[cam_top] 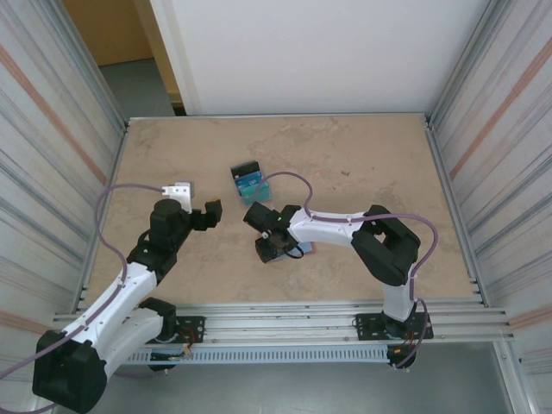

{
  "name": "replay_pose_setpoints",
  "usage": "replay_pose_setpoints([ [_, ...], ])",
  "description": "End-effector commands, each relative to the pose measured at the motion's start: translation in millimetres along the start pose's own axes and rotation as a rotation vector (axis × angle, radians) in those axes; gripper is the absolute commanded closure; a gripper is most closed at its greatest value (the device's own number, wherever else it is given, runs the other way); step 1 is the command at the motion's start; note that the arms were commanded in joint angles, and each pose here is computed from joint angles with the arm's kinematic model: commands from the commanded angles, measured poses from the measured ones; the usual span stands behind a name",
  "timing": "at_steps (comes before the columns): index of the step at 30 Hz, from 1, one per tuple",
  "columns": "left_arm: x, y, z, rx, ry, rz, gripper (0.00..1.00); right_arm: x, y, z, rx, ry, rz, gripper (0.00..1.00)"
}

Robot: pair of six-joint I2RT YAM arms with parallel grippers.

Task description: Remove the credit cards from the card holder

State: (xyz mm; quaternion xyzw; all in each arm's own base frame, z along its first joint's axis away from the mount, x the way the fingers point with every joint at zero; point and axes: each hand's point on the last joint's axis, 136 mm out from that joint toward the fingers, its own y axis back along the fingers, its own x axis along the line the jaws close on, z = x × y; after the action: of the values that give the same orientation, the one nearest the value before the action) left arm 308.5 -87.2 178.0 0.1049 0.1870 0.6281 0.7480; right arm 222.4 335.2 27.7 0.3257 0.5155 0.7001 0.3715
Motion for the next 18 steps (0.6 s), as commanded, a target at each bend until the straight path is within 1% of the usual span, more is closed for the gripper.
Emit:
replay_pose_setpoints([
  [1,-1,5,9,-0.019,0.011,-0.007,0.01,0,1,-4,0.014,-0.031,0.024,0.55],
  [6,-4,6,13,-0.024,0.012,-0.019,0.01,0,5,-1,0.005,-0.040,0.048,0.62],
  [15,-7,7,17,-0.028,0.003,-0.033,0.01,3,13,5,-0.019,-0.051,0.079,0.71],
  [18,-11,8,19,-0.031,-0.022,-0.048,0.01,2,18,8,-0.033,-0.065,0.084,0.73],
])
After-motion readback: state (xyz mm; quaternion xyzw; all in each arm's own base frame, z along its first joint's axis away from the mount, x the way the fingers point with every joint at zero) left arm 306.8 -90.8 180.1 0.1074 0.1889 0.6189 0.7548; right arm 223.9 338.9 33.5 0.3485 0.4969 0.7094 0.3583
